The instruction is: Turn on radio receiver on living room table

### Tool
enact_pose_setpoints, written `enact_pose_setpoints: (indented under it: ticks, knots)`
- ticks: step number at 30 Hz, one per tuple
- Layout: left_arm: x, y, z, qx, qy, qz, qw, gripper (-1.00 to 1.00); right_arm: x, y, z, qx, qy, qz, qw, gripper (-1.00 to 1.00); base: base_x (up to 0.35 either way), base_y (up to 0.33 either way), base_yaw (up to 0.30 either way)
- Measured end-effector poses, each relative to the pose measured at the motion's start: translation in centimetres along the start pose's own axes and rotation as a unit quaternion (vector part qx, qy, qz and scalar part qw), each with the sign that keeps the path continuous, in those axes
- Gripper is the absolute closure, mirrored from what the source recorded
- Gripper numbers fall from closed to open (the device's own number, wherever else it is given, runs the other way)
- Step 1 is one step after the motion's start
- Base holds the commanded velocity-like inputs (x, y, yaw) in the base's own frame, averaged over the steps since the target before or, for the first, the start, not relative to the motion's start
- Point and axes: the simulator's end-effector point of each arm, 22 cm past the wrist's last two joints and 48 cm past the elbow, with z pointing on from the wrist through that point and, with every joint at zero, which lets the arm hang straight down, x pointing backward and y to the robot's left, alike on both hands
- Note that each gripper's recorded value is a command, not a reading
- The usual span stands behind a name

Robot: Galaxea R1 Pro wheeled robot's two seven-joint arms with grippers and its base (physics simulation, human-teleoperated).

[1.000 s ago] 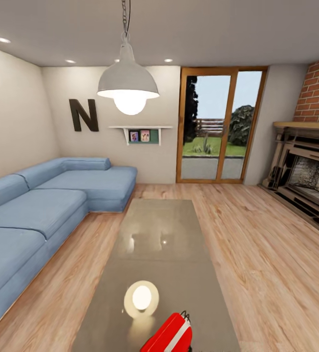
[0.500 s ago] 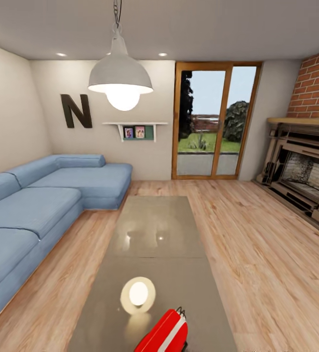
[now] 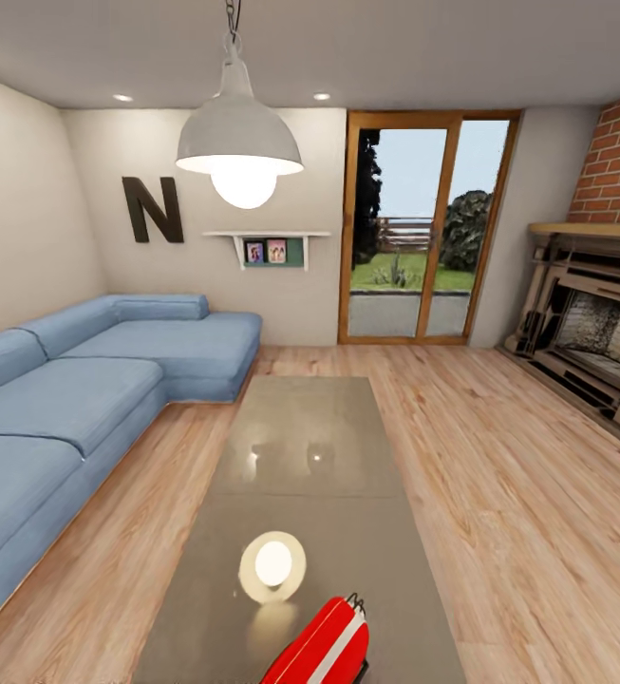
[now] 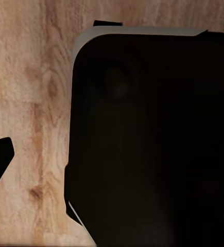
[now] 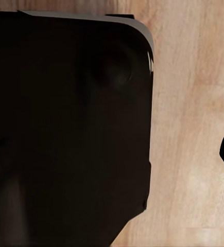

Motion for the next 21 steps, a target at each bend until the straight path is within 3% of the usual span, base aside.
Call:
enact_pose_setpoints:
  ticks: [6, 21]
  knots:
    - [0.36, 0.04, -0.01, 0.0, 0.005, 0.0, 1.0, -1.0, 0.36, 0.0, -0.02, 0.0, 0.005, 0.0, 1.0, -1.0, 0.0, 0.0, 0.117]
    - [0.91, 0.09, -0.03, -0.001, 0.012, -0.001, 0.9999, -1.0, 0.72, -0.64, -0.05, 0.002, 0.008, 0.001, 1.0, -1.0, 0.0, 0.0, 0.006]
